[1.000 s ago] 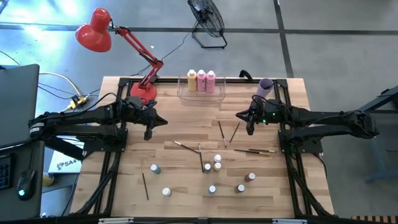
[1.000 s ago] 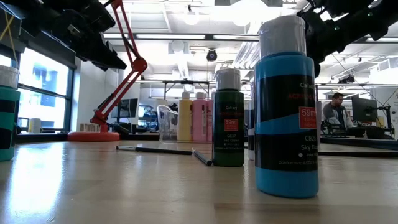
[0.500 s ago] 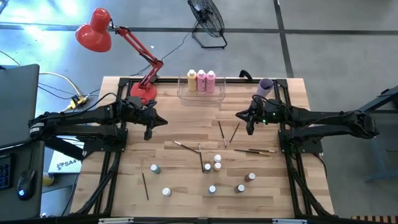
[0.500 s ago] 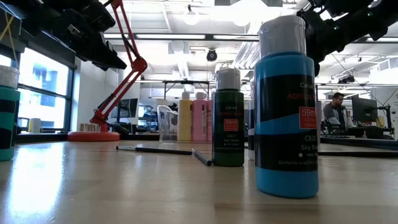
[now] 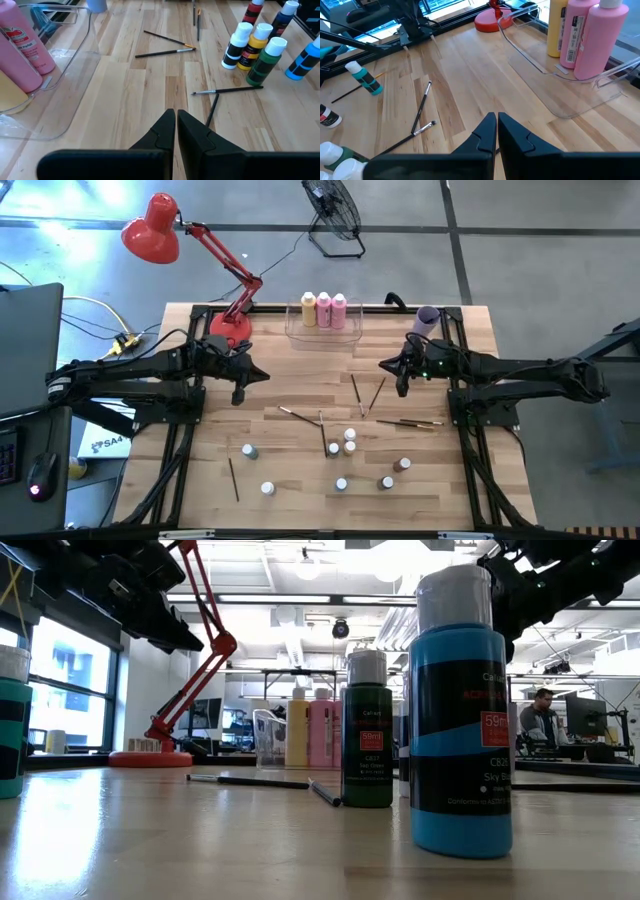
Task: Pick & Place Paint Supplies
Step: Put the small light blue paint bottle into the transparent bin
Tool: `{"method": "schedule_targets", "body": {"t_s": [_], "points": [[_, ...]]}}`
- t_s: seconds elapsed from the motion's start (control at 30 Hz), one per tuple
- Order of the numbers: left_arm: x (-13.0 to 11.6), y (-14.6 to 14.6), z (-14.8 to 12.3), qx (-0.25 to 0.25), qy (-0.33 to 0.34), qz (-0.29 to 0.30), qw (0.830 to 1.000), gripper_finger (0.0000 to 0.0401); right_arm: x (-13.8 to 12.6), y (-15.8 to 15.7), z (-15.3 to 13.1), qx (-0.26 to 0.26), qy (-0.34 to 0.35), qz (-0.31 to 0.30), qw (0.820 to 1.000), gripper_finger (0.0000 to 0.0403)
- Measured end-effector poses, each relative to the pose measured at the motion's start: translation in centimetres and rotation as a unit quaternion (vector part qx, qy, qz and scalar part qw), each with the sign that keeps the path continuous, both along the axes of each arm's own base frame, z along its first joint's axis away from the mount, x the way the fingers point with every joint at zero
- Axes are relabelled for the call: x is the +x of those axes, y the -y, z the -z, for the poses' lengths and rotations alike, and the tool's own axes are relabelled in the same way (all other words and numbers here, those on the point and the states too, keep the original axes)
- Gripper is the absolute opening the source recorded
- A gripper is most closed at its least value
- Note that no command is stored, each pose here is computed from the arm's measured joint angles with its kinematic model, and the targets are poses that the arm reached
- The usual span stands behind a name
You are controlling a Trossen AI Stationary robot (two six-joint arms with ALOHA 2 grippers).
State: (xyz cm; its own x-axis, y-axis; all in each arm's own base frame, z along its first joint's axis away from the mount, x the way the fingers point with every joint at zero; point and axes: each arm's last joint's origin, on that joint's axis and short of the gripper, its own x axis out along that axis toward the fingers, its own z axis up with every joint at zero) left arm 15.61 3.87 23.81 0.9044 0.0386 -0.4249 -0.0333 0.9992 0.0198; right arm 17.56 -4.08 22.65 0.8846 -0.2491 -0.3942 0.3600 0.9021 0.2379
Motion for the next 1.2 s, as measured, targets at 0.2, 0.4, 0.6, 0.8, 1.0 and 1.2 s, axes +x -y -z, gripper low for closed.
{"method": "schedule_targets", "body": {"t_s": [0.2, 0.4, 0.6, 0.8, 1.0, 1.2], "points": [[0.0, 0.0, -0.1, 0.002, 0.005, 0.0, 1.0, 0.0017, 0.0, 0.0, 0.0, -0.001, -0.001, -0.001, 1.0, 0.0008], [0.0, 0.0, -0.1, 0.0, 0.003, 0.0, 1.0, 0.0017, 0.0, 0.0, 0.0, -0.008, -0.002, -0.004, 1.0, 0.0008], [0.0, 0.0, 0.1, -0.003, -0.007, 0.0, 1.0, 0.0017, 0.0, -0.2, 0.0, 0.021, 0.007, 0.007, 1.0, 0.0008], [0.4, -0.2, 0.6, -0.001, -0.024, -0.011, 1.0, 0.0017, 0.3, -0.5, -0.3, 0.021, 0.027, 0.021, 0.999, 0.0008], [1.0, -0.4, 1.3, -0.008, -0.046, -0.011, 0.999, 0.0017, 0.4, -0.9, -0.6, 0.004, 0.035, 0.003, 0.999, 0.0008], [1.2, -0.4, 1.6, -0.011, -0.055, -0.011, 0.998, 0.0017, 0.4, -1.0, -0.6, -0.012, 0.032, -0.007, 0.999, 0.0008]]}}
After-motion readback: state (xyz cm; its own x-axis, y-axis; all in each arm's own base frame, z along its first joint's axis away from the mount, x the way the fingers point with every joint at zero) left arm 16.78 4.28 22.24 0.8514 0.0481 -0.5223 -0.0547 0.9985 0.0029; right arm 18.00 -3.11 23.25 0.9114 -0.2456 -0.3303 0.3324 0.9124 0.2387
